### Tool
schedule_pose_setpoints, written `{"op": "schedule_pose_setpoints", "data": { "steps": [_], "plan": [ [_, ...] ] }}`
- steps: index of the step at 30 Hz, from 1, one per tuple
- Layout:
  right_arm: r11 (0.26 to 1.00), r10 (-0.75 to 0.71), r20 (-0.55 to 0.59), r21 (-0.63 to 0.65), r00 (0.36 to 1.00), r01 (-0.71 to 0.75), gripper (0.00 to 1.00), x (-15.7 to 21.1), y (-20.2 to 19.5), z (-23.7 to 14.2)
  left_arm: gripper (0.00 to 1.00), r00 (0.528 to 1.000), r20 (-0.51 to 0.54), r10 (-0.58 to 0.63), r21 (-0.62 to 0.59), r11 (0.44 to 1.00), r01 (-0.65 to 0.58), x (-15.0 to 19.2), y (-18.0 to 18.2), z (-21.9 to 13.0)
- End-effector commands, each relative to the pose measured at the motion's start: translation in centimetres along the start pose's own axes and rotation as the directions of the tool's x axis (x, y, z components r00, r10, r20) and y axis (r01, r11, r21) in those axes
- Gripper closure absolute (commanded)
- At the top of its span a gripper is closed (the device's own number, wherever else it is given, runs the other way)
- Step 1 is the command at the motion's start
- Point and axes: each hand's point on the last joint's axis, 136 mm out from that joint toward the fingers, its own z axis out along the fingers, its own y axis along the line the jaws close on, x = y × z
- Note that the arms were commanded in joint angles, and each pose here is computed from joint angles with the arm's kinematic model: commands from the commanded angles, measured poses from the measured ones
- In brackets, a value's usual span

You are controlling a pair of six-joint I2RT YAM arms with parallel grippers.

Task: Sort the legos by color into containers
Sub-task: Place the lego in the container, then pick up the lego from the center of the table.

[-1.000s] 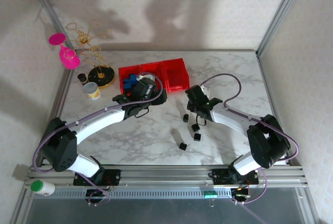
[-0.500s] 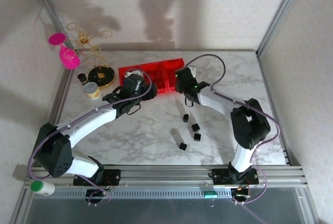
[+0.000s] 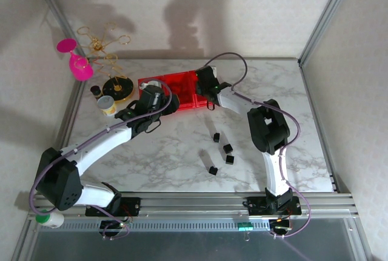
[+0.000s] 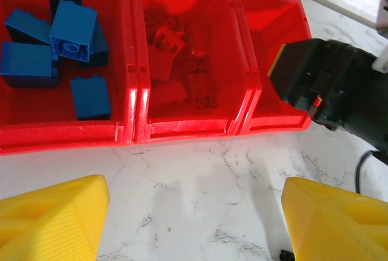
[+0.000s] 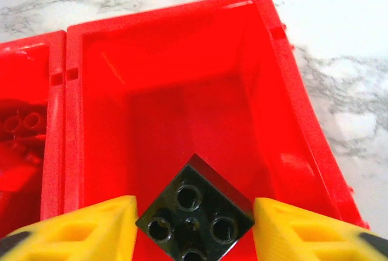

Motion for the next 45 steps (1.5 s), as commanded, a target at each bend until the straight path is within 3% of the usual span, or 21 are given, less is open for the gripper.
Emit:
{"op": "schedule_pose_setpoints", "data": {
  "steps": [1, 3, 11, 22, 29, 34, 45],
  "plan": [
    [1.000, -0.023, 0.012, 0.014, 1.000, 0.023, 0.43, -1.3, -0.1, 0.2, 0.25, 0.999, 0.031, -0.012, -0.015, 1.000, 0.012, -0.8, 0.6, -0.6],
    [1.000, -0.022, 0.020, 0.009, 1.000, 0.022, 0.37, -1.7, 0.0, -0.1, 0.25, 0.999, 0.033, -0.011, -0.011, 1.000, 0.011, -0.8, 0.5, -0.7],
    [0.997, 0.019, 0.036, -0.073, 0.999, -0.016, 0.36, -2.7, 0.5, -4.3, 0.25, 1.000, 0.025, -0.016, 0.035, 0.999, 0.015, -0.7, -0.3, -1.4],
    [0.996, 0.062, -0.153, -0.055, 0.986, -0.071, 0.29, 7.9, -2.9, -11.6, 0.25, 0.998, -0.055, 0.028, 0.110, 0.994, -0.022, 4.0, -1.7, -2.7],
    [0.996, 0.034, -0.279, -0.072, 0.960, -0.056, 0.28, 15.5, -3.3, -13.6, 0.23, 0.996, -0.087, 0.031, 0.131, 0.991, -0.019, 6.5, -1.6, -3.2],
    [0.996, 0.067, -0.332, -0.032, 0.941, -0.083, 0.33, 18.5, -4.4, -13.2, 0.19, 0.995, -0.096, 0.028, 0.134, 0.991, -0.015, 7.2, -1.4, -3.1],
    [0.999, 0.035, -0.345, -0.022, 0.938, -0.046, 0.53, 19.0, -3.5, -11.3, 0.08, 0.995, -0.097, 0.030, 0.122, 0.992, -0.018, 7.4, -1.3, -2.7]
  ]
}}
